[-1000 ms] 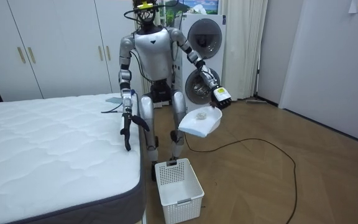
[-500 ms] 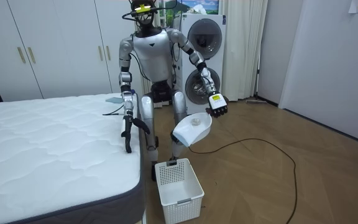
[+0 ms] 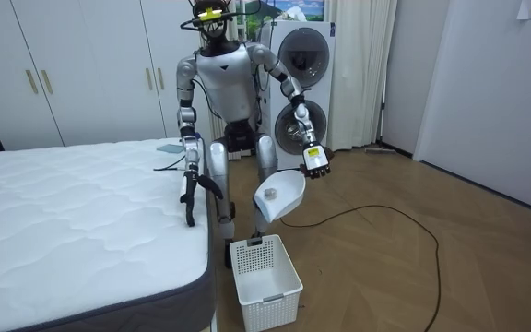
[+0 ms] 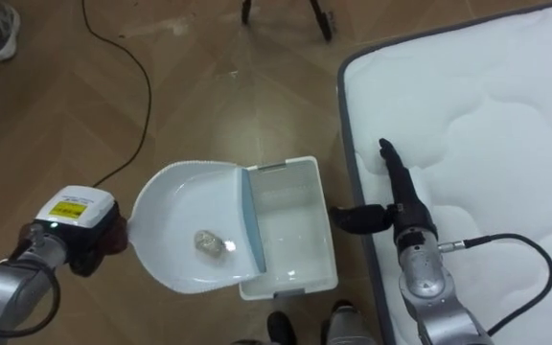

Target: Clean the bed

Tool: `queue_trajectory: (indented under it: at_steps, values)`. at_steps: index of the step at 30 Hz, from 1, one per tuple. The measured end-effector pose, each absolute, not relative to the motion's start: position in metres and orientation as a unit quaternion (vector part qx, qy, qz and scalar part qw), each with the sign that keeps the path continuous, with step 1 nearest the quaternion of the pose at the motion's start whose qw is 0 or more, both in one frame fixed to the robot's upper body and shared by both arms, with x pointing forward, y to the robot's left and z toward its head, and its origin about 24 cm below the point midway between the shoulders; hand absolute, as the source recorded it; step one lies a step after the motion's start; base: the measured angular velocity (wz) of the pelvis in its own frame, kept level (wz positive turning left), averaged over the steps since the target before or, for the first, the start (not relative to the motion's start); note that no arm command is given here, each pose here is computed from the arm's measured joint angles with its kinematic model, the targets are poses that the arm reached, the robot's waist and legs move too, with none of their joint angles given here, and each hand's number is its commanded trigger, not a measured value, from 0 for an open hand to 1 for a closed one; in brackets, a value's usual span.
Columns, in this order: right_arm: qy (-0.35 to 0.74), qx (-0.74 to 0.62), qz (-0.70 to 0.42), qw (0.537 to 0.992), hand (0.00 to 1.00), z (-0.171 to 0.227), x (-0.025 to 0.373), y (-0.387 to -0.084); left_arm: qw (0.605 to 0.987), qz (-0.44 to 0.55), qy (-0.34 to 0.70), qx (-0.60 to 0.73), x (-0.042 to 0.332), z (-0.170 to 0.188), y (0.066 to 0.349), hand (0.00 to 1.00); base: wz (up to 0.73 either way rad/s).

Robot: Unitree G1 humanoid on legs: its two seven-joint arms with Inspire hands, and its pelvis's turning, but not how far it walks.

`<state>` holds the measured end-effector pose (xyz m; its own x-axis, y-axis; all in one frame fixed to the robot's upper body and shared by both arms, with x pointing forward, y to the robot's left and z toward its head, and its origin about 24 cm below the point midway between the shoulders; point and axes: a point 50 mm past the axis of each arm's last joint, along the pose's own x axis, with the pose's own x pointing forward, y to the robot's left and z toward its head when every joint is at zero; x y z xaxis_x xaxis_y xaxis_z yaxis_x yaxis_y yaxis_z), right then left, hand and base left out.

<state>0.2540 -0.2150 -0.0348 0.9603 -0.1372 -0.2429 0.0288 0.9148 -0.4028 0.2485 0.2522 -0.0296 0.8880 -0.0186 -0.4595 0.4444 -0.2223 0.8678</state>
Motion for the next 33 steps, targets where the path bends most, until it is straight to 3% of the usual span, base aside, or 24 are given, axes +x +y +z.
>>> queue_trajectory:
  at_steps: [33]
  values:
    - [0.129,-0.19,-0.055,0.972,0.0,-0.0362,0.2532,-0.2097,0.58,-0.228,0.184,0.76,0.2454,-0.0343,0.2511,1.0,0.0]
